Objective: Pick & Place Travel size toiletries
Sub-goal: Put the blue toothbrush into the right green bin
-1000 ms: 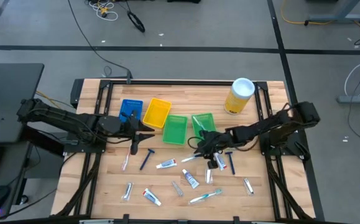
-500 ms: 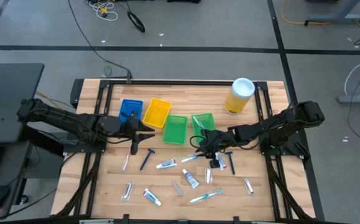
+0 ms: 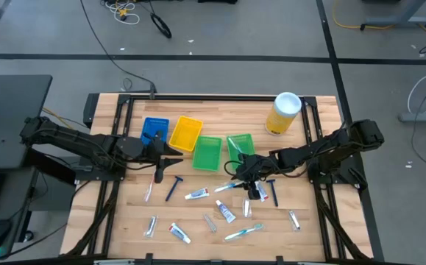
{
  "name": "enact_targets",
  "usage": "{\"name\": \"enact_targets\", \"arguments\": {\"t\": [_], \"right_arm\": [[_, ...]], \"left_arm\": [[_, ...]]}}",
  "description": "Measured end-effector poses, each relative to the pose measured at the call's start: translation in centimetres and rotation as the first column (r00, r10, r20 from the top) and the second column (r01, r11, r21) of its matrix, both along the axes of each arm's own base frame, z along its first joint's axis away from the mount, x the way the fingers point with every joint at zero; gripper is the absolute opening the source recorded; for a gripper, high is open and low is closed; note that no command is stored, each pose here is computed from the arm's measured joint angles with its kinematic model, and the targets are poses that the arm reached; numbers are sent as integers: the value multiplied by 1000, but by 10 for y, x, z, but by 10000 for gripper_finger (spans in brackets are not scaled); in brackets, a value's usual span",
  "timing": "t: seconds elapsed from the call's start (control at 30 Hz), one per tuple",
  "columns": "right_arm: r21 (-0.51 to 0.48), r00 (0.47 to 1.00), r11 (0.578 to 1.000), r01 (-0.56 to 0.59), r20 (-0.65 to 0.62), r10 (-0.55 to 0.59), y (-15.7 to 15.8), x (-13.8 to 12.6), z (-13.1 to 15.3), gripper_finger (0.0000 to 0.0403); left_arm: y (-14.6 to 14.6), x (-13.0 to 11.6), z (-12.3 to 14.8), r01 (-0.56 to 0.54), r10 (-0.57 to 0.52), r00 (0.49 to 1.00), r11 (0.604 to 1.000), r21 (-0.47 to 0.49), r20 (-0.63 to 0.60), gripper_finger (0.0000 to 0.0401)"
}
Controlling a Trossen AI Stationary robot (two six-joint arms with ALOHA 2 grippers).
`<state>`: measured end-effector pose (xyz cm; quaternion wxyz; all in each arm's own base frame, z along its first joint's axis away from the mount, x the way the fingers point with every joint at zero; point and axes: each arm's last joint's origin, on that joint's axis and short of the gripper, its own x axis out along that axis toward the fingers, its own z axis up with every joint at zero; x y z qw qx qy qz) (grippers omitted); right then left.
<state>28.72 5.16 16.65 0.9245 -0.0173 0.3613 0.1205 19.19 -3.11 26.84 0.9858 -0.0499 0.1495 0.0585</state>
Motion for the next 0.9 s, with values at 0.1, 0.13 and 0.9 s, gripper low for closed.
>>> {"name": "enact_targets", "arguments": {"t": [0.1,0.13,0.9], "right_arm": [[-69,997,996,-54,55,58,6,6,9,181],[-88,993,994,-70,85,77,10,10,18,183],[-166,949,977,-136,-303,81,17,56,-13,217]], "left_arm": [[0,0,0,0,0,1000,1000,0,0,105],[0,0,0,0,0,1000,1000,0,0,105],[0,0,1,0,0,1000,1000,-2,10,105]]}}
